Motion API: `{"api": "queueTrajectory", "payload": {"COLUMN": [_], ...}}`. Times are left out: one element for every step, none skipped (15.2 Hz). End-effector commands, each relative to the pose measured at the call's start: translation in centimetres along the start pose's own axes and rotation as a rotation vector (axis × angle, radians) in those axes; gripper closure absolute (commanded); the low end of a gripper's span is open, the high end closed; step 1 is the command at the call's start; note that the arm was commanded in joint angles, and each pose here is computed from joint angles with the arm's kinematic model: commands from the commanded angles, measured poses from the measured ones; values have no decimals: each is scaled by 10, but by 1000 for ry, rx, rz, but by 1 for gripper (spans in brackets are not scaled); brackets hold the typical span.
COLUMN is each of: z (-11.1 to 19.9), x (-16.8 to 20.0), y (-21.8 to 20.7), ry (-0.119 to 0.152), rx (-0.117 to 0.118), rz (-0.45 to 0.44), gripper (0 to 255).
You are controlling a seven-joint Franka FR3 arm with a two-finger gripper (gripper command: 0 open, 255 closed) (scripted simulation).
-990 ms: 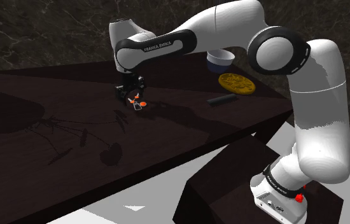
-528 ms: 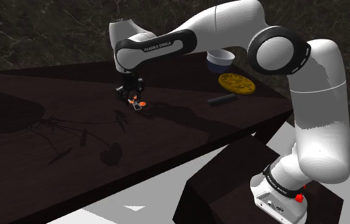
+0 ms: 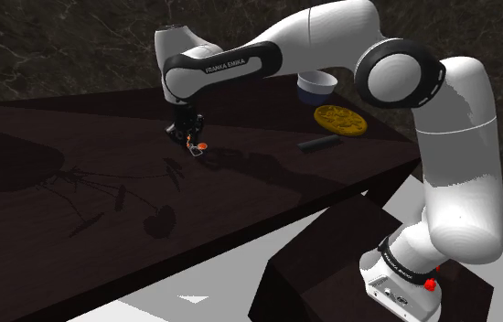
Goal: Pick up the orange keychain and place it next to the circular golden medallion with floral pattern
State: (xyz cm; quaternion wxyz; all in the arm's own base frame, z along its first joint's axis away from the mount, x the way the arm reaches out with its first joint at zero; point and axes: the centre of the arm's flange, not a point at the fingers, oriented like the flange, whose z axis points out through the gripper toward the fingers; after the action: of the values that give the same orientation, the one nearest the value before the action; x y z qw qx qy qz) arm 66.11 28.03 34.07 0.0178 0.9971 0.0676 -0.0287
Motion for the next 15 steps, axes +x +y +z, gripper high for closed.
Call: {"api": "queueTrajectory", "payload": {"z": [7, 2, -4, -9, -14, -20, -25, -30, -35, -41, -46, -51, -56, -62, -67], "x": [-1, -2, -2, -2, -3, -3, -3, -4, -4, -4, -4, -5, -5, -5, -6], "y": [7, 7, 7, 7, 8, 8, 8, 8, 8, 8, 9, 9, 9, 9, 9], "ry": [-9, -9, -9, -9, -9, -8, -8, -8, -8, -8, -8, -8, -8, -8, -8], "rx": [-8, -8, -8, -8, -8, -8, -8, -8, -8, -8, -8, -8, -8, -8, -8], "rz": [9, 9, 9, 9, 9, 9, 9, 9, 9, 9, 9, 9, 9, 9, 9], "gripper": [255, 255, 255, 255, 255, 255, 255, 255, 255, 255, 255, 255, 255, 255, 255]}}
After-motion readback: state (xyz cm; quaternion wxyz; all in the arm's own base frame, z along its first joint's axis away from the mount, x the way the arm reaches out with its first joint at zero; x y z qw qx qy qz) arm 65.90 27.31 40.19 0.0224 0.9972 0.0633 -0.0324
